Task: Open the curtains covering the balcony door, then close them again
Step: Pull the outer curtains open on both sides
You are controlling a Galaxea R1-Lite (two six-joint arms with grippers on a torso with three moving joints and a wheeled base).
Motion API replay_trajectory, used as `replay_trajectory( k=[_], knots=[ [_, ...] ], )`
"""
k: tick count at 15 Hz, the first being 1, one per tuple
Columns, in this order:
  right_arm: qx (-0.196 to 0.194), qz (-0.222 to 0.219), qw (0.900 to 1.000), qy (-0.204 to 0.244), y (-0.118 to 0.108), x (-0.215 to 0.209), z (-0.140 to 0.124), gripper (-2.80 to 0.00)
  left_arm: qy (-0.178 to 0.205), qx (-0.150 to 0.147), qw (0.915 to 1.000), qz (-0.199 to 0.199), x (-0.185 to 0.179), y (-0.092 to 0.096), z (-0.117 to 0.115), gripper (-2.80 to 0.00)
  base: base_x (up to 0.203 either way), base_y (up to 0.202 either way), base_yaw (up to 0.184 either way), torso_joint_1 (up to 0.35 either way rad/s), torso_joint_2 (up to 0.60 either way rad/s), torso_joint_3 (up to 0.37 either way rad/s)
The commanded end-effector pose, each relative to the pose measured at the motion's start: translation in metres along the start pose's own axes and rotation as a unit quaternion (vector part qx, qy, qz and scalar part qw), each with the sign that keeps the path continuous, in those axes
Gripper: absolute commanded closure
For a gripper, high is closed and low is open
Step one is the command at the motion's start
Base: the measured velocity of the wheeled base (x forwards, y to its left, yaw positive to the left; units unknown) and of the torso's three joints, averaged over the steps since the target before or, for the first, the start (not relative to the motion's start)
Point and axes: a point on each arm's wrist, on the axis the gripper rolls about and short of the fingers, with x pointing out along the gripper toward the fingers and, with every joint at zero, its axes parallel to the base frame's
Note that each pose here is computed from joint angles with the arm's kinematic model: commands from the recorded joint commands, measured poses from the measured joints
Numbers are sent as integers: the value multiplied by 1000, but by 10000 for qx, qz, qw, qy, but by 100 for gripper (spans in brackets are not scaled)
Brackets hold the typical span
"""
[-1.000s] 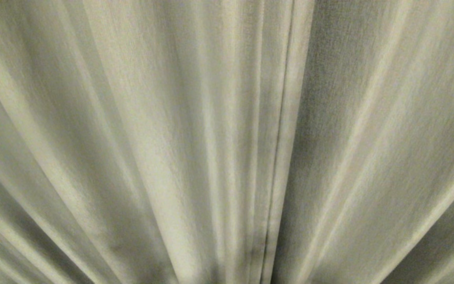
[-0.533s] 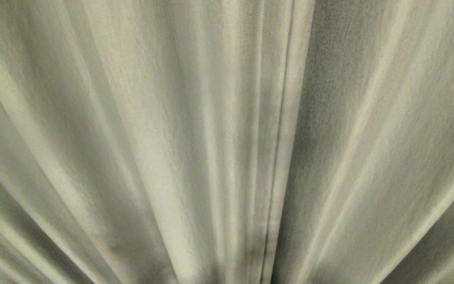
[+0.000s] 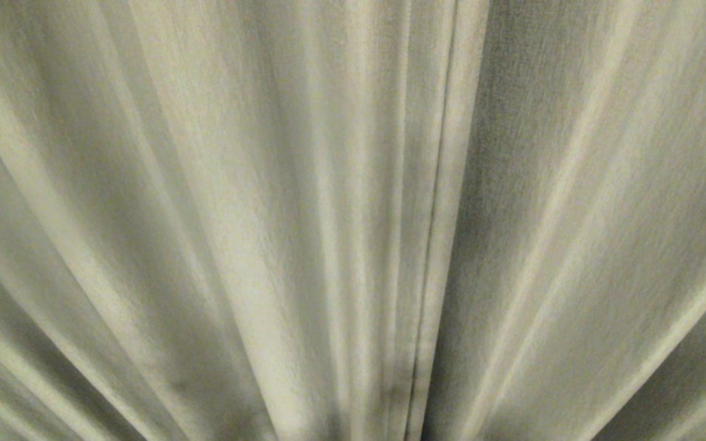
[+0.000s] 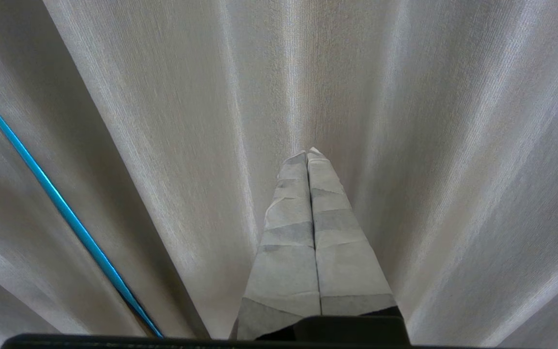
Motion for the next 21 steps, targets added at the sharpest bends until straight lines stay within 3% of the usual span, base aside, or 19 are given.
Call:
replay_trajectory(
  k=[1, 11, 15, 17, 21],
  knots=[
    [1, -2, 10000, -3, 0, 0, 0, 0, -7, 5, 10000, -2, 0, 0, 0, 0, 0, 0, 0, 0, 0, 0],
    [1, -2, 10000, -3, 0, 0, 0, 0, -34, -4, 10000, 30, 0, 0, 1, 0, 0, 0, 0, 0, 0, 0],
    [1, -2, 10000, -3, 0, 0, 0, 0, -361, -27, 9993, 105, -14, 1, 38, 0, 0, 0, 0, 0, 0, 0],
    [1, -2, 10000, -3, 0, 0, 0, 0, -299, -30, 9994, 169, -12, 1, 62, 0, 0, 0, 0, 0, 0, 0],
    [1, -2, 10000, -3, 0, 0, 0, 0, -342, -32, 9982, 491, 15, 4, 134, 0, 0, 0, 0, 0, 0, 0]
  ],
)
